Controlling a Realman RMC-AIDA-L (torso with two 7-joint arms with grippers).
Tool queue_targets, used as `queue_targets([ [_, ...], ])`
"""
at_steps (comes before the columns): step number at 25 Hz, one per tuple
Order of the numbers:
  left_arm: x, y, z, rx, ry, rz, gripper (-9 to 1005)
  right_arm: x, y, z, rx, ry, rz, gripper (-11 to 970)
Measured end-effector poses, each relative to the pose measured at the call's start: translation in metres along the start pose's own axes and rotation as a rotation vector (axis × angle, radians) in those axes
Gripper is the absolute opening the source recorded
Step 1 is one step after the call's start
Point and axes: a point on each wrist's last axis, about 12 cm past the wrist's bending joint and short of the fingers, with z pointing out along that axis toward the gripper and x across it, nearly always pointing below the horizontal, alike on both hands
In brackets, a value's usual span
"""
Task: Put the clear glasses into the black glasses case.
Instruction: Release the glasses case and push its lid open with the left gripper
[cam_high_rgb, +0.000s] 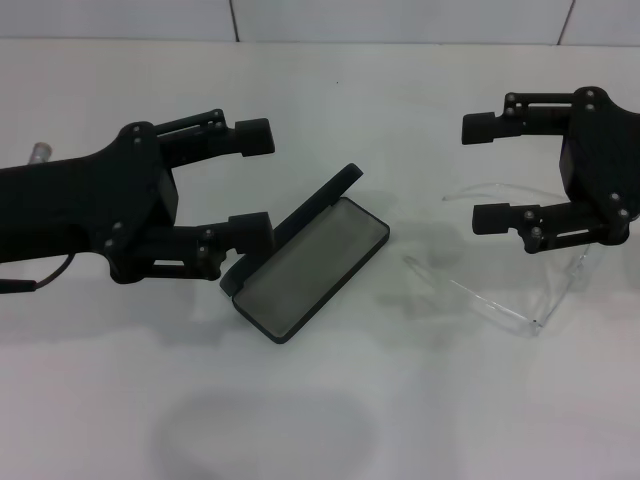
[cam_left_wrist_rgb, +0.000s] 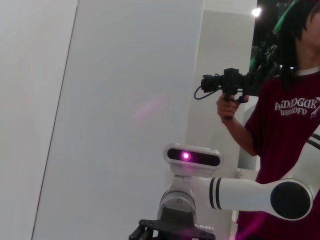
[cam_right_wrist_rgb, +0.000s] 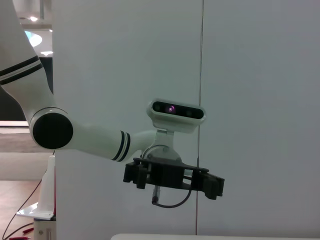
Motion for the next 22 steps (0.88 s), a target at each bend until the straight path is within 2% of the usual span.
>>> queue_targets([
  [22, 0.0023, 0.0005, 0.0028, 0.009, 0.018, -0.009, 863, 0.0007, 0.0002, -0.002, 0.003, -0.002, 0.005, 755],
])
